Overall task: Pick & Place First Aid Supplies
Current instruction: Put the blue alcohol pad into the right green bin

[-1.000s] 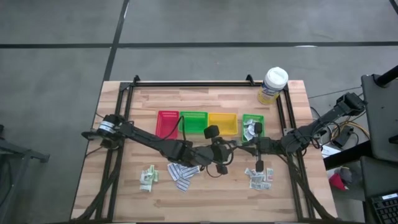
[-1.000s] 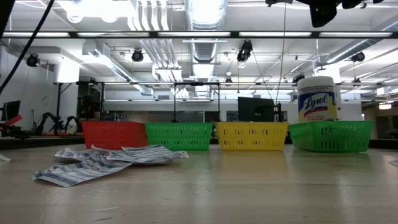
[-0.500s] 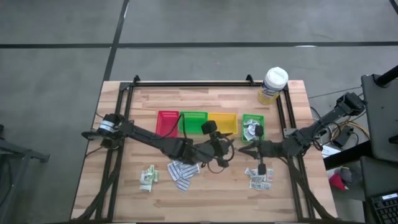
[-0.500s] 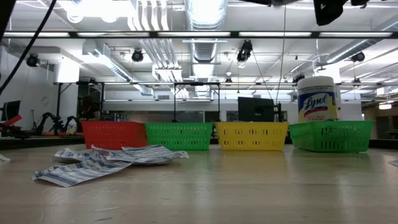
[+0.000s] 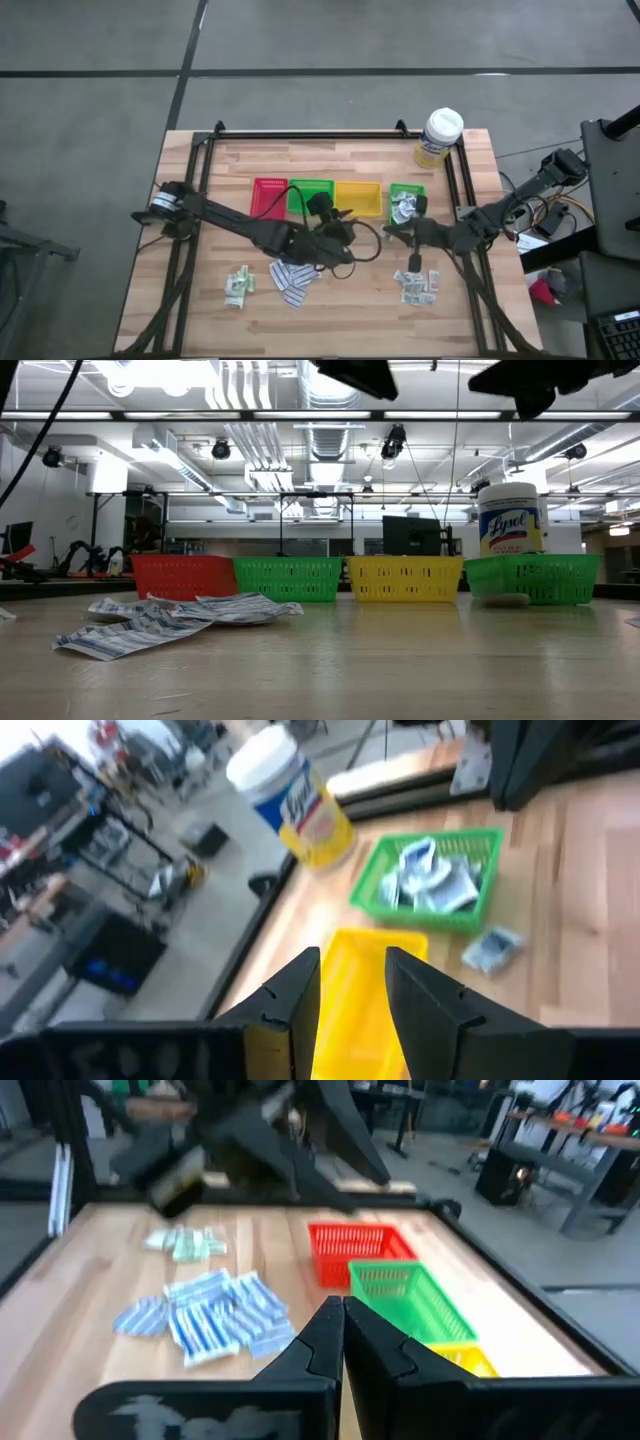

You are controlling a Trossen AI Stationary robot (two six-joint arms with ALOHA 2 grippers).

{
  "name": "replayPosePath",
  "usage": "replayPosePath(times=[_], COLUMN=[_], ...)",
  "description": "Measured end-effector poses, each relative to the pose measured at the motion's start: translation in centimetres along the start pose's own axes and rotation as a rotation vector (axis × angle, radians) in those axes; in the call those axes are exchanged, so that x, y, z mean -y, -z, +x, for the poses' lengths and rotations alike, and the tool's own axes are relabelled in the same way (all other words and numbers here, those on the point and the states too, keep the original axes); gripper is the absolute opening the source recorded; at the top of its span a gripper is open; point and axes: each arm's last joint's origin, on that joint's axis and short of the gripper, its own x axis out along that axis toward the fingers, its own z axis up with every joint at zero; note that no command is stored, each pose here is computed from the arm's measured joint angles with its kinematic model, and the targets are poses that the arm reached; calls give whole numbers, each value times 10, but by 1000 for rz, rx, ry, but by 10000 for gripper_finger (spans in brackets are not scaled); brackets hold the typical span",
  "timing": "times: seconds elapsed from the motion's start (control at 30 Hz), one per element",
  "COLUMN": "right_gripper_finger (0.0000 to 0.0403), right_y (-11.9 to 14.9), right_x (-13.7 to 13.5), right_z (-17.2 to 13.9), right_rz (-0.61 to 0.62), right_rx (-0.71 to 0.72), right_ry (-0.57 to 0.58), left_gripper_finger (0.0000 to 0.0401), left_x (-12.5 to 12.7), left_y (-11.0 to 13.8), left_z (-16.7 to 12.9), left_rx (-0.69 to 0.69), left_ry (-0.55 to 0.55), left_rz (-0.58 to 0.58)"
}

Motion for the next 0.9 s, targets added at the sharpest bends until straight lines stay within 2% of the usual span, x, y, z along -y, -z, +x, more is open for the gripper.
replayPosePath(times=[0.3, 0.57, 0.67, 0.9], right_gripper_finger=[8, 10, 24, 86], right_y=[24, 38, 43, 48], right_x=[11, 20, 20, 14], right_z=[3, 11, 14, 25], right_rz=[4, 57, 56, 51], right_rx=[-225, -415, -460, -586], right_ry=[7, -82, -88, -33], left_gripper_finger=[121, 121, 121, 121], left_x=[10, 11, 8, -7], left_y=[33, 75, 88, 118], left_z=[-11, -19, -24, -37], left_rx=[-130, -151, -123, -67], left_ry=[23, 57, 69, 92], left_rz=[-47, -152, -192, -278])
